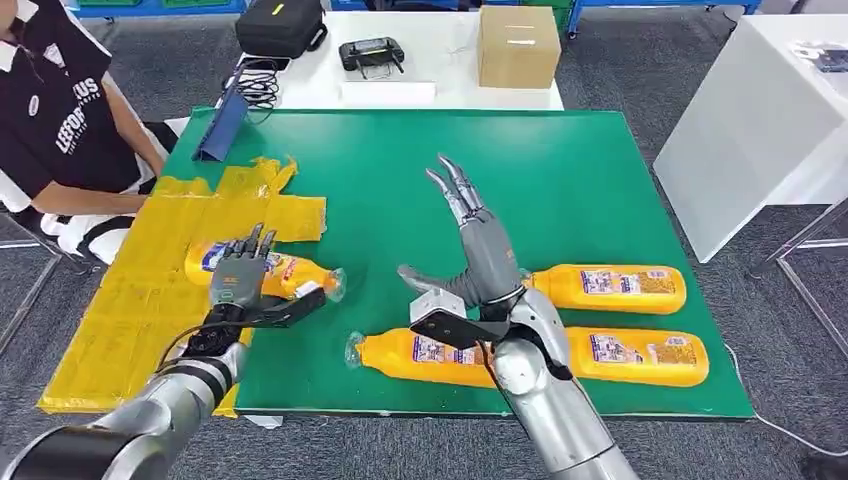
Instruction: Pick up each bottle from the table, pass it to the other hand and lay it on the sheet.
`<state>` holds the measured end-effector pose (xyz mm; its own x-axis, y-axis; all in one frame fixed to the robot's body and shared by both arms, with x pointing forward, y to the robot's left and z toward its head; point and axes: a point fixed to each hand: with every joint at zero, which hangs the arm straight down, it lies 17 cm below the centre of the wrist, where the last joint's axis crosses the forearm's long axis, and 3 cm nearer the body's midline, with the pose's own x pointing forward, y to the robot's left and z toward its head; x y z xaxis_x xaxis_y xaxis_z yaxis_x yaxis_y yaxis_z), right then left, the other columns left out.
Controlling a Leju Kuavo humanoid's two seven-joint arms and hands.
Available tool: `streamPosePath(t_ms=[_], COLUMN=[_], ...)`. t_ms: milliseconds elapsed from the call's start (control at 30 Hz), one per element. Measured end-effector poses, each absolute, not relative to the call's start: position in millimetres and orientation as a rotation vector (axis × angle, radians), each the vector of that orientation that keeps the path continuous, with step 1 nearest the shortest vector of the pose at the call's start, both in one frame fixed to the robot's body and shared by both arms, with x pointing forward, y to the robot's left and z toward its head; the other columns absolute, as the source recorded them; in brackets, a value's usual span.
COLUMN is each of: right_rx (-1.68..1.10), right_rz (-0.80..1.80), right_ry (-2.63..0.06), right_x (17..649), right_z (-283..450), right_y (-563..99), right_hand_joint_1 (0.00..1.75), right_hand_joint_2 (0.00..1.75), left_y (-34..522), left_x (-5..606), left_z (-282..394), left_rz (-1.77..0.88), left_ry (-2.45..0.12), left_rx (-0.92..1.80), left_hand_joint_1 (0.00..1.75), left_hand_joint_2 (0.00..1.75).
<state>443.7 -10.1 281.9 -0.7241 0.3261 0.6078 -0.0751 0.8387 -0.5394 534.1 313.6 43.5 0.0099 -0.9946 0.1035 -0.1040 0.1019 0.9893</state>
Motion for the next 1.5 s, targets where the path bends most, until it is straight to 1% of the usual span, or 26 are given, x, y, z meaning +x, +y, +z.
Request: streamPosePath(t_ms=[100, 233, 433, 667, 967, 1100, 1267, 1333, 1400, 1500], right_rx=[-0.186, -0.193, -0.196, -0.202, -0.252, -0.376, -0.539, -0.583, -0.630, -0.660], right_rz=[0.705, 0.703, 0.703, 0.707, 0.734, 0.809, 1.018, 1.088, 1.136, 1.162], right_ry=[-2.280, -2.274, -2.270, -2.270, -2.261, -2.215, -2.070, -2.010, -1.949, -1.914], right_x=[443.5, 442.7, 442.5, 442.3, 444.4, 452.1, 471.3, 480.3, 491.1, 498.5], right_z=[281.1, 277.1, 274.7, 273.5, 268.2, 257.3, 215.8, 197.2, 181.8, 174.8], right_y=[-10.8, -12.3, -13.6, -14.5, -19.7, -27.2, -51.8, -70.6, -95.9, -112.7], right_hand_joint_1=[0.00, 0.00, 0.00, 0.00, 0.00, 0.00, 0.00, 0.00, 0.00, 0.00], right_hand_joint_2=[1.75, 1.75, 1.75, 1.75, 1.75, 1.75, 1.75, 1.75, 1.75, 1.75], left_y=[312.7, 300.0, 297.7, 309.5, 314.9, 322.9, 335.5, 335.2, 332.4, 325.4], left_x=[531.8, 529.4, 528.2, 521.3, 511.4, 506.5, 502.2, 502.4, 503.9, 505.9], left_z=[45.8, 63.2, 107.9, 141.1, 158.6, 161.3, 160.0, 157.8, 156.2, 155.1], left_rz=[-1.033, -1.001, -0.897, -0.789, -0.700, -0.563, -0.271, -0.205, -0.178, -0.201], left_ry=[-1.355, -1.472, -1.628, -1.696, -1.750, -1.775, -1.806, -1.819, -1.834, -1.847], left_rx=[1.194, 1.181, 1.229, 1.305, 1.333, 1.298, 1.179, 1.129, 1.088, 1.067], left_hand_joint_1=[0.00, 0.00, 0.00, 0.00, 0.00, 0.00, 0.00, 0.00, 0.00, 0.00], left_hand_joint_2=[1.75, 1.75, 1.75, 1.75, 1.75, 1.75, 1.75, 1.75, 1.75, 1.75])
